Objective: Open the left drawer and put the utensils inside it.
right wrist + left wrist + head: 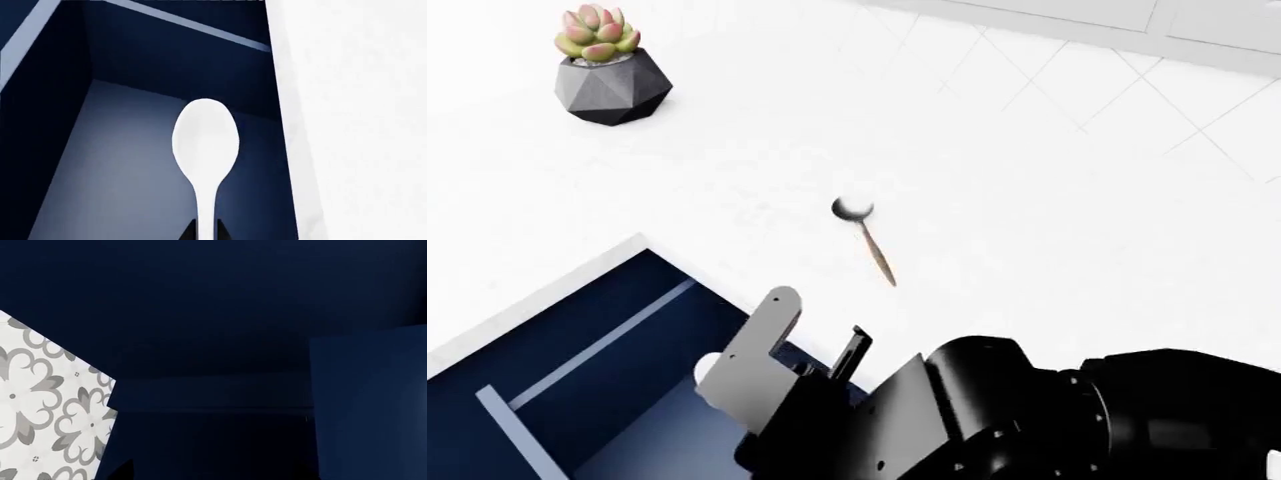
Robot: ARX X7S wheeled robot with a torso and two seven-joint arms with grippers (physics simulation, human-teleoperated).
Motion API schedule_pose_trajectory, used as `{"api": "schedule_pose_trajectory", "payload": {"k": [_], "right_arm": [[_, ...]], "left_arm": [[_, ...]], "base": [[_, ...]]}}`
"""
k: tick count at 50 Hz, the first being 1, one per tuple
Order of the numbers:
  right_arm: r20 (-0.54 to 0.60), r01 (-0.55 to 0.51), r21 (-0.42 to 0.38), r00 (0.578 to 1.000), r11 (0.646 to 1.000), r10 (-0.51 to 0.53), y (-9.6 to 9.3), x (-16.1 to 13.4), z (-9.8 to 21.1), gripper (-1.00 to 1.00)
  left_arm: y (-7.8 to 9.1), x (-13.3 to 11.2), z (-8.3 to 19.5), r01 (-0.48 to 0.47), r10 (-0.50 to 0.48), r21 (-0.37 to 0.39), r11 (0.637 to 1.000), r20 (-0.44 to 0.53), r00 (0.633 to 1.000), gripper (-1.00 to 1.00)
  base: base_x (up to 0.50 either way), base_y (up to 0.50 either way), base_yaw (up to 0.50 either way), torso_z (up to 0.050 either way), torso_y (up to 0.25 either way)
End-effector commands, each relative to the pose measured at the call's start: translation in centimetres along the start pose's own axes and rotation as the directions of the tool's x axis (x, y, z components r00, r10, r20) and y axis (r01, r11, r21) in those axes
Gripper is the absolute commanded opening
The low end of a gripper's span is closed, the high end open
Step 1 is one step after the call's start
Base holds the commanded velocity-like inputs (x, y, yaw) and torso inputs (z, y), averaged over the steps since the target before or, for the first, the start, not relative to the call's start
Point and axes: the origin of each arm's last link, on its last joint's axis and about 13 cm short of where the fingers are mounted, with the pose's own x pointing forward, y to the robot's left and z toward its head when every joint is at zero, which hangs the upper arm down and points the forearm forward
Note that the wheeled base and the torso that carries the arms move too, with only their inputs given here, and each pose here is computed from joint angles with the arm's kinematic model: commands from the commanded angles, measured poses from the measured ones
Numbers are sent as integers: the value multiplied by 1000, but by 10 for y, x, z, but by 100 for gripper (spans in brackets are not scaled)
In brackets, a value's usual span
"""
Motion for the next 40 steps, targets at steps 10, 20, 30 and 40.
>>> {"api": "schedule_pose_trajectory", "payload": {"k": [10,20,30,40], "right_arm": [[-69,-65,-50,996,997,61,17,45,-22,-100],[-96,-86,-78,992,993,79,23,53,-26,-100],[-126,-116,-100,987,988,104,30,62,-38,-100],[-155,-147,-104,979,984,130,35,69,-48,-100]], "left_arm": [[0,1,-2,-6,6,-4,1000,-10,1000,100],[0,1,-2,-5,5,-5,1000,-11,1000,100],[0,1,-2,-3,3,-6,1000,-13,1000,100],[0,1,-2,-6,6,-6,1000,-16,1000,100]], "base": [[0,0,0,0,0],[0,0,0,0,0],[0,0,0,0,0],[0,0,0,0,0]]}}
